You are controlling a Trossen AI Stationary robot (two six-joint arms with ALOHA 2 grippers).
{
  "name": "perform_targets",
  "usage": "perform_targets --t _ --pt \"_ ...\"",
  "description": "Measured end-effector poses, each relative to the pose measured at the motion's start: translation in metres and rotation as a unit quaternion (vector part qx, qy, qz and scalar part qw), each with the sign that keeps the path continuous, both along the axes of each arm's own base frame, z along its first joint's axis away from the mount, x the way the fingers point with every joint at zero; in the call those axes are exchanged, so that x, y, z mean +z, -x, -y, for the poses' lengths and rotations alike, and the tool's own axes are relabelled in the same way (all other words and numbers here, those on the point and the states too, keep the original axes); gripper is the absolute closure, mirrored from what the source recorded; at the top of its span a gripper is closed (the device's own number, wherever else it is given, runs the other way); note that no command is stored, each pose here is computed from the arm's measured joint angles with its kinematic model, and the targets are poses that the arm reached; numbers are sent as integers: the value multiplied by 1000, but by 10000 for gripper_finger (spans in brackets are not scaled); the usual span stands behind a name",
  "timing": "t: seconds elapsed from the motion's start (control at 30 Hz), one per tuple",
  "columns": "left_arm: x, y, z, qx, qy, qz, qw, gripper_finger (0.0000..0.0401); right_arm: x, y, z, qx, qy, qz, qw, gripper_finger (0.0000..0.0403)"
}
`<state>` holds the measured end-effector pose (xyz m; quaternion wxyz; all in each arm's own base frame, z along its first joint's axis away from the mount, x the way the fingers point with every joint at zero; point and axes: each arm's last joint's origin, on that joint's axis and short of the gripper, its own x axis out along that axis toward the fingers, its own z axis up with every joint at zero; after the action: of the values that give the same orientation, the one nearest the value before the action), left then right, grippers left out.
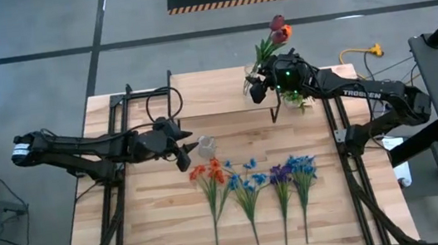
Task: Pick and place flowers into a vace then onto a shelf
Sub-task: Put the right transparent vase with flowers on the shelf
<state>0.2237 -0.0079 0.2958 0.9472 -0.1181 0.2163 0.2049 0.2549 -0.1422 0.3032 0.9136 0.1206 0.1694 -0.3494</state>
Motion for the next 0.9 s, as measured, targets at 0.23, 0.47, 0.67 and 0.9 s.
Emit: perform_targets --t 0.23,0.47,0.67,0.9 --pt "0 0 0 0 0 1 1000 218 0 0 0 3 4 -4 1000 220" --pt "0 0 0 0 0 1 1000 218 0 0 0 4 7 -8 1000 218" --pt "0 0 0 0 -2 0 1000 218 -2 1 2 -1 8 -19 1000 193" --pt "0 0 0 -1 -2 0 1000 218 -1 3 6 -8 13 -19 1000 185"
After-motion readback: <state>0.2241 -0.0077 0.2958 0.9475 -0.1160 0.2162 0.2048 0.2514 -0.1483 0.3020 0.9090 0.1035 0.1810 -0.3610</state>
